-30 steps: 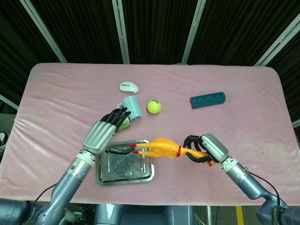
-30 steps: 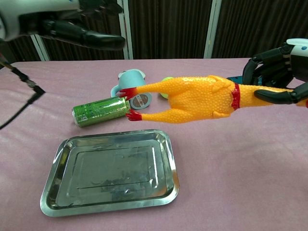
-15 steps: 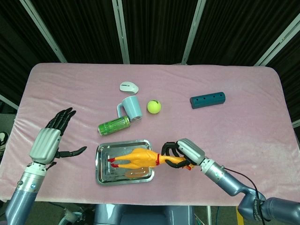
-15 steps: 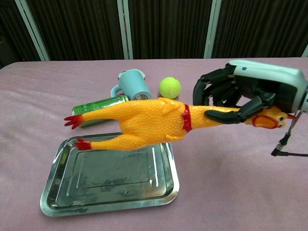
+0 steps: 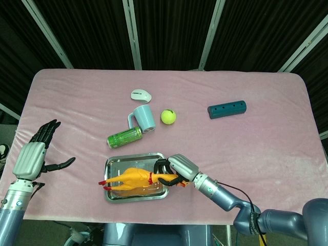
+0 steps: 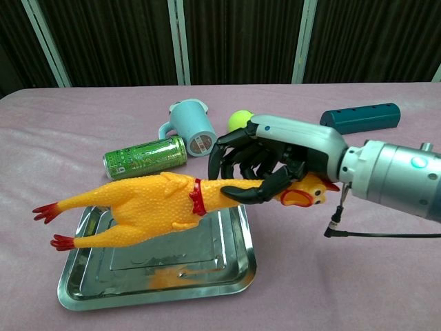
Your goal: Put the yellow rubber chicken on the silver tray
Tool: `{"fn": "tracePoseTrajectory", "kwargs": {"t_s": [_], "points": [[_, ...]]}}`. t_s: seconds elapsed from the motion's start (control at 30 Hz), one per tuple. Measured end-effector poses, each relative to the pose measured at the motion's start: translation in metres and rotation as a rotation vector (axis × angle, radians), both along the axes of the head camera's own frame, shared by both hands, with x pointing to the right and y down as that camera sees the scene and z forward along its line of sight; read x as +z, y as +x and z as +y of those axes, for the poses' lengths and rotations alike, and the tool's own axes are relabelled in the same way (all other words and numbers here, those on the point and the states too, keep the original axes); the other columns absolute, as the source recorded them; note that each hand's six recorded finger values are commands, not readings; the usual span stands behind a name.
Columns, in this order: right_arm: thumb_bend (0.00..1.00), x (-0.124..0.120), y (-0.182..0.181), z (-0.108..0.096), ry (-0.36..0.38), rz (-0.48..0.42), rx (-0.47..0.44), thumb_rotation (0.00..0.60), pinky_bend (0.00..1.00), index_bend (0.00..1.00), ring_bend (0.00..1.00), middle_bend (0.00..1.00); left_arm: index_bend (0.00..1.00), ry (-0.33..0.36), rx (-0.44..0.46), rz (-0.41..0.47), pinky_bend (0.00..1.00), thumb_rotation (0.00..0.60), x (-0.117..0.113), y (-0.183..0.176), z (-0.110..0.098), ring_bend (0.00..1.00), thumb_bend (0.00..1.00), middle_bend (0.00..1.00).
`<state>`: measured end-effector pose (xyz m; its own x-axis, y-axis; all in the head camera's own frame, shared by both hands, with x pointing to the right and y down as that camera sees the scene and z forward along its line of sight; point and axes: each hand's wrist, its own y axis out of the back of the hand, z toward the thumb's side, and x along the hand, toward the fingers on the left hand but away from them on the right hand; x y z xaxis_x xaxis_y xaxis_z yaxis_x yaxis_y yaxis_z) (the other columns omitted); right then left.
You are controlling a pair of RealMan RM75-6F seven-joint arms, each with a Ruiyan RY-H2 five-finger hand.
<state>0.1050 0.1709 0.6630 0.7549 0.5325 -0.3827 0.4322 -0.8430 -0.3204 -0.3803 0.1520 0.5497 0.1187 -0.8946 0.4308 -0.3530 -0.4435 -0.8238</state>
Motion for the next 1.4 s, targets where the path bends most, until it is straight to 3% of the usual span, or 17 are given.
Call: {"fn": "tracePoseTrajectory", "kwargs": {"t_s": [0.57,0.67,0.73,0.8,0.87,1.03,1.17,1.4], "points": [[1.0,0.024,-0.037,0.002,-0.029,0.027,0.038,0.6,0.94,0.97,0.72,0.75,0.0,-0.036,-0.018,-0.009,0.16,0.41,0.009,-0.001,-0.001,0.0,0.0,0.0],[1.0,0.027,-0.042,0.006,-0.032,0.029,0.032,0.6,0.86,0.9,0.66,0.74,0.0,-0.042,-0.022,-0.01,0.16,0.409,0.011,-0.002,-0.001,0.0,0.0,0.0],[0.98,0.031,-0.045,0.008,-0.03,0.04,0.019,0.6,0.71,0.73,0.56,0.67,0.0,-0.046,-0.023,-0.011,0.16,0.41,0.012,-0.002,0.0,0.0,0.0,0.0],[0.86,0.035,-0.045,0.011,-0.03,0.057,-0.002,0.6,0.54,0.56,0.44,0.56,0.0,-0.05,-0.024,-0.013,0.15,0.411,0.013,-0.002,0.0,0.0,0.0,0.0],[0.6,0.037,-0.045,0.013,-0.032,0.073,-0.025,0.6,0.36,0.38,0.3,0.44,0.0,-0.053,-0.028,-0.017,0.14,0.411,0.013,-0.004,0.0,0.0,0.0,0.0],[0.19,0.041,-0.038,0.013,-0.029,0.127,-0.089,0.6,0.15,0.13,0.11,0.23,0.0,-0.061,-0.04,-0.019,0.13,0.406,0.016,-0.007,0.0,0.0,0.0,0.0],[0.08,0.04,-0.035,0.012,-0.011,0.152,-0.116,0.6,0.06,0.0,0.01,0.13,0.0,-0.062,-0.041,-0.019,0.13,0.408,0.016,-0.008,-0.001,0.0,0.0,0.0],[0.04,0.029,-0.029,0.003,0.007,0.151,-0.102,0.6,0.04,0.0,0.0,0.1,0.0,-0.058,-0.039,-0.017,0.13,0.407,0.016,-0.006,-0.003,0.0,0.0,0.0]]}}
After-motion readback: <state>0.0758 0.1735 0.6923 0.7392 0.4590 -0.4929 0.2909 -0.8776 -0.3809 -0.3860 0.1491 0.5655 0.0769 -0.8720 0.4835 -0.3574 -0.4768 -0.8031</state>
